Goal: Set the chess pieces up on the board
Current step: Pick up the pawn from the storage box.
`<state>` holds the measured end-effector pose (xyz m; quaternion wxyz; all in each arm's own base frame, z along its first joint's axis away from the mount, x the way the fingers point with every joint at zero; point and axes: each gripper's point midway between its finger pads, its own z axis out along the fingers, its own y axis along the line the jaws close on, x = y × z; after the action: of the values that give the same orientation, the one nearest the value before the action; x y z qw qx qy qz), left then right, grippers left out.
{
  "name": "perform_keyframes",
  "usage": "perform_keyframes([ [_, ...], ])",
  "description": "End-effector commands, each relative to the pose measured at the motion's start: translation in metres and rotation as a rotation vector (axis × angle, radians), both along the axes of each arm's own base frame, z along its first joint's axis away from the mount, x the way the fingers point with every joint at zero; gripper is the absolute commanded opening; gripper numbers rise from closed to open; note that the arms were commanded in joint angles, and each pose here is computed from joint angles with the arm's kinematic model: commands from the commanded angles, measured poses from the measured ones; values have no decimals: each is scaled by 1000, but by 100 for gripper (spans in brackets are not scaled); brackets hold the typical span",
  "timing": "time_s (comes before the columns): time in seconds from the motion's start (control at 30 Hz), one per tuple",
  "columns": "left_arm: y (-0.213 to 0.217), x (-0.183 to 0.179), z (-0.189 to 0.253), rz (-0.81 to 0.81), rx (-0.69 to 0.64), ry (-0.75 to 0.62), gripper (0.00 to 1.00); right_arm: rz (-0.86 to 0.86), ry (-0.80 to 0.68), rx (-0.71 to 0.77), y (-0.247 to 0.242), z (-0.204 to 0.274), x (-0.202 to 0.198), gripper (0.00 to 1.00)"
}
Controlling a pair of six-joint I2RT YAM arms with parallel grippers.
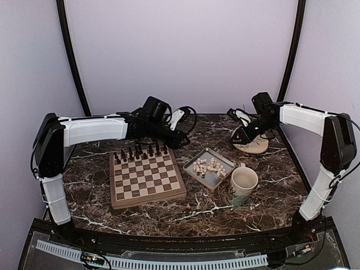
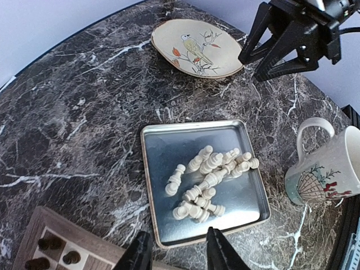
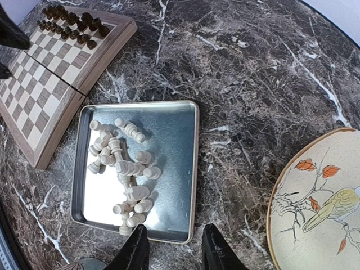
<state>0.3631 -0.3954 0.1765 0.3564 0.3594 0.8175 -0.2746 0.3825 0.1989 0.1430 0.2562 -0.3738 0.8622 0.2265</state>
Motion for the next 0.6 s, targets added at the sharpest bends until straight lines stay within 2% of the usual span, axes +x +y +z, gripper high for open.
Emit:
perform_keyframes([
  [0.0,-17,4,-23,-24,88,34,35,43,-34,29,2,12,-15,32],
  [0.1,-27,2,-39,-52,104,96,35,55,-45,42,-1,14,-31,32],
  [0.23,-28,0,-48,-38,121,114,36,62,-105,80,-3,33,-48,32],
  [0.37,-25,0,-46,-39,144,116,36,42,-114,69,-11,30,-57,32],
  [0.57,-17,1,-41,-20,186,109,36,42,-197,85,-18,53,-67,33],
])
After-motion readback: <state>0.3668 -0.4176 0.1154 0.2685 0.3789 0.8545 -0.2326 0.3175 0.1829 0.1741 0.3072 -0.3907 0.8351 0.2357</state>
